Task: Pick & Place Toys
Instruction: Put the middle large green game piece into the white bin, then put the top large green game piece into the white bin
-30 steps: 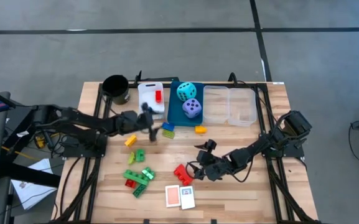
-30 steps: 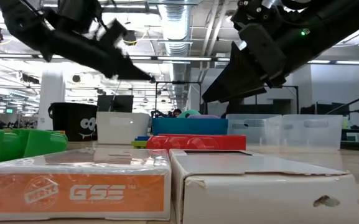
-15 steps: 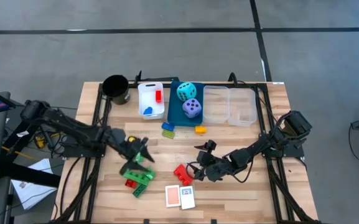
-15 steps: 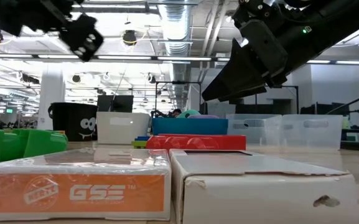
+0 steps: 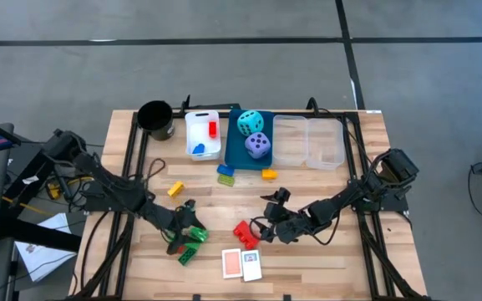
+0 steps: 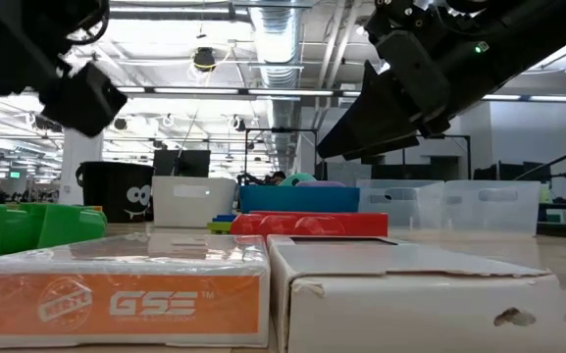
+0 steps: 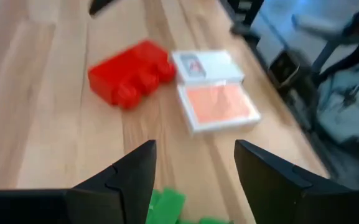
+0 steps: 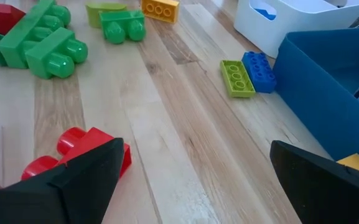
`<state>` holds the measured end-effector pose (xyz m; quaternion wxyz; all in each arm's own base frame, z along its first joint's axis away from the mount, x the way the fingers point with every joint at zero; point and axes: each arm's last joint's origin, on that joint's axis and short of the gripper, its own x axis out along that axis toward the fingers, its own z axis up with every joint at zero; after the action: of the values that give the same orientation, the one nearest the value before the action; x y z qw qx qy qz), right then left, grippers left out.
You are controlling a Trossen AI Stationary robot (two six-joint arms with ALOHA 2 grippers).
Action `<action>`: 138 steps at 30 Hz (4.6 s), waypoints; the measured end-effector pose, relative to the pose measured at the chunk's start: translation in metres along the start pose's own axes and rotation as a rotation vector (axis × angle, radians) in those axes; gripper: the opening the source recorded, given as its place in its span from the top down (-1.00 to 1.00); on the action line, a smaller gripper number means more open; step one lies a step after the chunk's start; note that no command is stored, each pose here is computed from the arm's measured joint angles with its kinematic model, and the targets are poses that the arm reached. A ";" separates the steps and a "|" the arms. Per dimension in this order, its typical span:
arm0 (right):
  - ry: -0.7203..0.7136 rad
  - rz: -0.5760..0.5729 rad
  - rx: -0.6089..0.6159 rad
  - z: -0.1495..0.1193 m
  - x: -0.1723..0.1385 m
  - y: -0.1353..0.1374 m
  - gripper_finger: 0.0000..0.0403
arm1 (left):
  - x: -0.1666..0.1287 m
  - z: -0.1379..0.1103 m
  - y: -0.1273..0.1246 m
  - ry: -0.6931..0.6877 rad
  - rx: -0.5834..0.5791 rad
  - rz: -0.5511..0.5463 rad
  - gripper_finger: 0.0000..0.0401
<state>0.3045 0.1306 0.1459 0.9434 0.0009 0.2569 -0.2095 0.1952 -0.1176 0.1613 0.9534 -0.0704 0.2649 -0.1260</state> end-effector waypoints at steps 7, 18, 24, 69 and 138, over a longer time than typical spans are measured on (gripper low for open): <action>-0.002 -0.022 0.020 0.003 0.006 -0.006 -0.97 | 0.016 -0.020 0.002 0.112 0.036 0.038 -0.04; -0.001 -0.032 0.026 0.004 0.008 -0.009 -0.97 | 0.022 -0.033 0.009 0.216 0.057 0.092 -0.04; -0.001 -0.031 0.026 0.004 0.008 -0.008 -0.97 | 0.022 -0.036 0.022 0.278 0.050 0.150 -0.04; -0.001 -0.031 0.041 0.004 0.008 -0.008 -0.97 | 0.017 0.018 0.082 -0.147 0.214 0.962 0.36; 0.035 0.042 0.032 0.003 0.008 -0.006 -0.97 | -0.048 0.053 0.054 0.225 -0.721 0.418 0.20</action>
<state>0.3096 0.1218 0.1452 0.9429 0.0249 0.2700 -0.1936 0.1939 -0.0492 0.2195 0.8381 -0.3294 0.4028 0.1636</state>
